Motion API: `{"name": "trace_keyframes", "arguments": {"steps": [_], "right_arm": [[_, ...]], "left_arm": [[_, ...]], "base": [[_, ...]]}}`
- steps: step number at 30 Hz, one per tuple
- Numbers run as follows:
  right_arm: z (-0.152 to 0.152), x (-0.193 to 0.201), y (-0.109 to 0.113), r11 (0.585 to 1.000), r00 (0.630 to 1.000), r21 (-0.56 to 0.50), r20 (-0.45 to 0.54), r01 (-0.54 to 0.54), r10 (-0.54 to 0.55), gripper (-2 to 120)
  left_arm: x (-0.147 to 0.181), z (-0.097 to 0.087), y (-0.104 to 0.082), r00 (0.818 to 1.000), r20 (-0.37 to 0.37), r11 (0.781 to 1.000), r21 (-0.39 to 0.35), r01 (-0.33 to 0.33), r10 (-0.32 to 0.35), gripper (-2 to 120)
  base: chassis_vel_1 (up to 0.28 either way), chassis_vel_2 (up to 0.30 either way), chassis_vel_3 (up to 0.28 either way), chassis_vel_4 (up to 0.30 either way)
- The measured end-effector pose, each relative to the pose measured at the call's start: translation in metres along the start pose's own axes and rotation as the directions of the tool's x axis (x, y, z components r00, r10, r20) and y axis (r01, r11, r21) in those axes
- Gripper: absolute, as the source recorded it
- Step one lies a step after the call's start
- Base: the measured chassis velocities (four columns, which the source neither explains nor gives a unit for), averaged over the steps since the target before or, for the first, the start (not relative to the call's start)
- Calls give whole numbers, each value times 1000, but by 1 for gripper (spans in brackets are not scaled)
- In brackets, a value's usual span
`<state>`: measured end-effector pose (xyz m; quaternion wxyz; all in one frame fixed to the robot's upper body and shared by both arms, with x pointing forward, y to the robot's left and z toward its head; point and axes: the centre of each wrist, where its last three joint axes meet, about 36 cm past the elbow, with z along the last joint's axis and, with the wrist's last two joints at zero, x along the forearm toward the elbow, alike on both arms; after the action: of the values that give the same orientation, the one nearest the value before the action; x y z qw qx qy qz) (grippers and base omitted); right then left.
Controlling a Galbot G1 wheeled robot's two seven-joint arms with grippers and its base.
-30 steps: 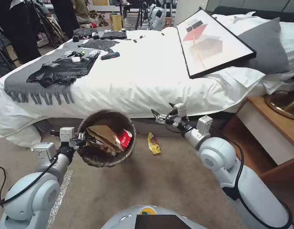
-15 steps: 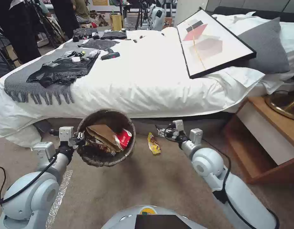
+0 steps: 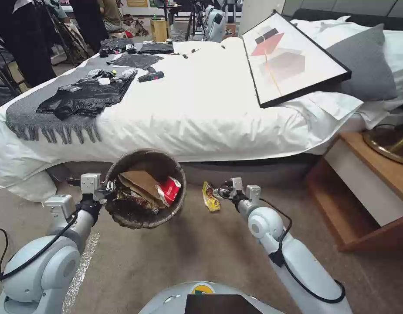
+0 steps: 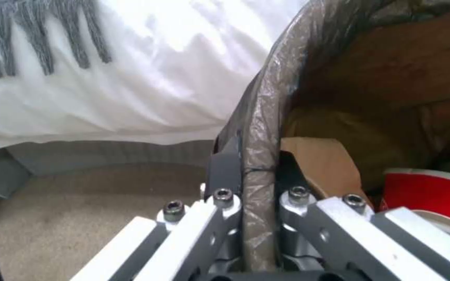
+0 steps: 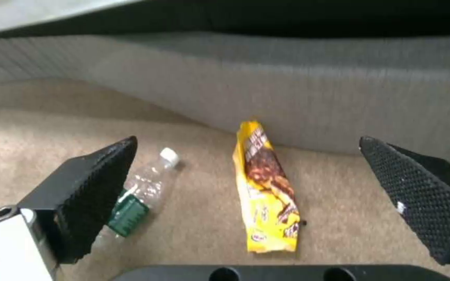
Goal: Pick up the trash bin, then pick up the garbage from the floor and place it into the trash bin.
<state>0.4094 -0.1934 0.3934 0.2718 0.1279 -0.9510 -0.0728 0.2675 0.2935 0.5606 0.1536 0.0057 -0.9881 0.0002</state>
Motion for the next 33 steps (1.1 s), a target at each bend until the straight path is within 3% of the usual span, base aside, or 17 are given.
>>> {"name": "trace_keyframes", "arguments": {"steps": [23,33], "right_arm": [[58,-85,-21,998,993,46,-109,-50,54,100],[65,-109,-30,996,989,63,-129,-66,73,100]], "left_arm": [[3,0,-2,1000,-3,1000,0,-5,5,2],[4,2,-3,1000,-7,1000,5,-5,5,2]], "base": [[0,0,0,0],[0,0,0,0]]}}
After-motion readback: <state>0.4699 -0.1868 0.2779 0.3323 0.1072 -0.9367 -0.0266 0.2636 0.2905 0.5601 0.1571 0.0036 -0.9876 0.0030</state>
